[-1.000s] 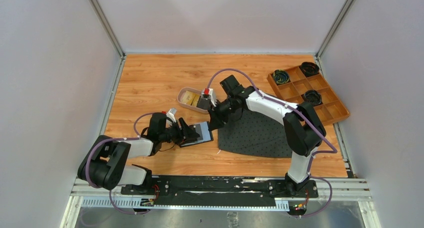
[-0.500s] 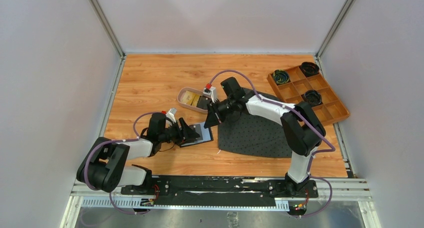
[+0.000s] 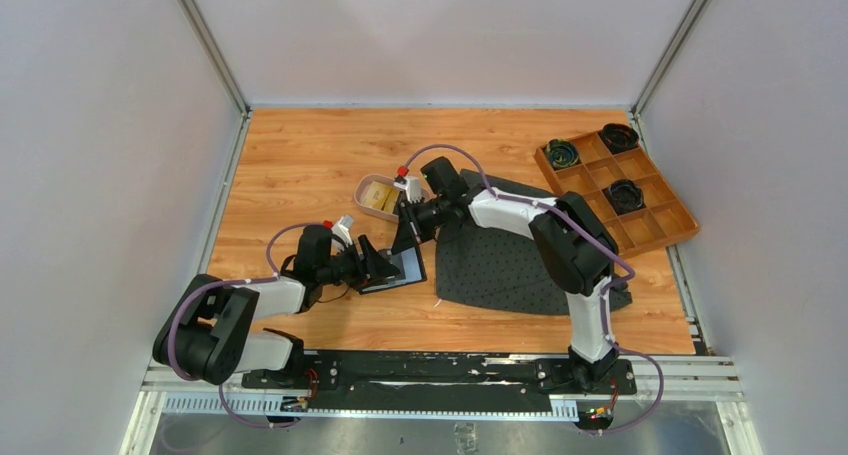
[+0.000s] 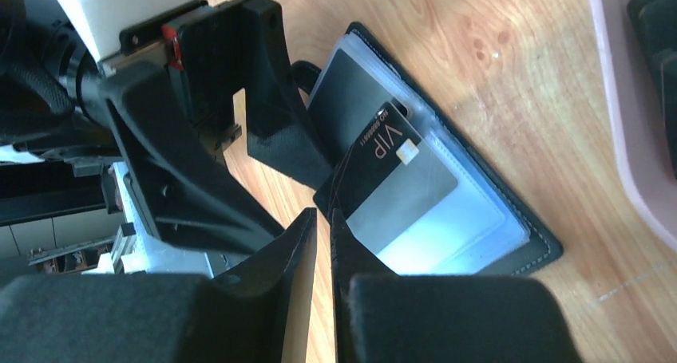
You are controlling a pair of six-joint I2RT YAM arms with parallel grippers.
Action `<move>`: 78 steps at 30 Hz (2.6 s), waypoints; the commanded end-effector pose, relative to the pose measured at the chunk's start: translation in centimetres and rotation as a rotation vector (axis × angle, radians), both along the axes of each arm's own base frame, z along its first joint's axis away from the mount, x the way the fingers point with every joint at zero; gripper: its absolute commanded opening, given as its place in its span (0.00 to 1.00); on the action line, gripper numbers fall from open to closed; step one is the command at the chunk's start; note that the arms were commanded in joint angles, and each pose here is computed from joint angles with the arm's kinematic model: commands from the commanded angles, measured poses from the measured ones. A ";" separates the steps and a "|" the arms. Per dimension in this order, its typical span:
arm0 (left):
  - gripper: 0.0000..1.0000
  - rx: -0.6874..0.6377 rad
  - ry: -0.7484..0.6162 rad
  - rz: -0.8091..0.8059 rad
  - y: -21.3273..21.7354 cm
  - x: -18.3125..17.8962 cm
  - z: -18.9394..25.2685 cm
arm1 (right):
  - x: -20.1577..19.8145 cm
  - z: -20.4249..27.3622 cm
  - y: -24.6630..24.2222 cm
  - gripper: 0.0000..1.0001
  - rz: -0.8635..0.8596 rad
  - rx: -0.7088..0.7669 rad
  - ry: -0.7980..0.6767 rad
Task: Put the credit cards into the card holder
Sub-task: Insert the credit card into the card holder.
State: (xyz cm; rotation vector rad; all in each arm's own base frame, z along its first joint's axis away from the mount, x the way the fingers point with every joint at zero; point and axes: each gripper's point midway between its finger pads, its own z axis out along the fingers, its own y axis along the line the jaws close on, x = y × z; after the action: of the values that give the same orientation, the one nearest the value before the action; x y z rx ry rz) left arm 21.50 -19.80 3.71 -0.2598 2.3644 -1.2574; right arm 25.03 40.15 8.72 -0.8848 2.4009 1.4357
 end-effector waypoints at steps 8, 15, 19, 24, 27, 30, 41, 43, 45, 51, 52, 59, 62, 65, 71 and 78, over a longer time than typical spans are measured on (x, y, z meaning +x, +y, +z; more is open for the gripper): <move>0.62 0.083 0.072 -0.002 1.2 -1.9 -2.8 | -1.4 -0.3 4.6 0.16 -0.010 -0.022 0.109; 0.63 0.081 0.070 -0.003 1.2 -1.8 -2.7 | -1.6 -1.8 5.3 0.15 -0.063 -0.078 0.139; 0.62 0.082 0.072 -0.005 1.2 -1.8 -2.8 | -1.5 -2.3 5.4 0.16 -0.083 -0.109 0.126; 0.63 0.073 0.070 -0.007 1.0 -1.8 -2.6 | -1.7 -3.1 5.7 0.16 -0.098 -0.161 0.111; 0.63 0.071 0.069 -0.007 1.0 -1.8 -2.6 | -1.9 -3.6 5.8 0.17 -0.101 -0.192 0.104; 0.63 0.068 0.069 -0.007 1.0 -1.8 -2.5 | -2.0 -4.2 5.8 0.17 -0.107 -0.224 0.092; 0.63 0.068 0.070 -0.004 1.0 -1.8 -2.6 | -0.7 -5.2 3.3 0.18 -0.164 -0.361 -0.037; 0.63 0.068 0.072 -0.004 1.0 -1.8 -2.6 | -0.4 -5.1 2.8 0.18 -0.173 -0.374 -0.067; 0.63 0.069 0.073 -0.004 1.0 -1.8 -2.7 | -0.2 -4.8 2.4 0.18 -0.181 -0.386 -0.094; 0.63 0.067 0.070 -0.003 1.0 -1.7 -2.6 | 0.7 -4.7 1.0 0.18 -0.209 -0.439 -0.162; 0.63 0.067 0.070 -0.003 1.0 -1.7 -2.6 | 0.7 -4.7 0.9 0.18 -0.206 -0.439 -0.168; 0.64 0.060 0.061 -0.003 0.9 -1.4 -2.2 | -0.4 -2.1 1.9 0.20 -0.085 -0.331 -0.198; 0.64 0.053 0.051 0.002 0.8 -1.1 -1.8 | 0.1 -0.9 1.4 0.20 -0.079 -0.315 -0.243; 0.64 0.046 0.044 0.009 0.6 -0.7 -1.4 | 0.8 -0.7 0.3 0.21 -0.099 -0.325 -0.263; 0.65 0.033 0.041 0.007 0.3 0.0 -0.9 | 2.4 -0.9 -2.3 0.21 -0.137 -0.369 -0.315; 0.66 0.019 0.034 0.000 -0.1 0.5 -0.2 | 4.8 -3.2 -6.4 0.20 -0.231 -0.515 -0.375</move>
State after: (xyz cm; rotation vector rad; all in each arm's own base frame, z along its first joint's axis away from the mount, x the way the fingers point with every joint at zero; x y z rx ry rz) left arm 21.82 -20.13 4.13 -0.2534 2.3694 -1.2764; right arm 28.44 36.96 6.77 -0.8719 2.4741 0.7013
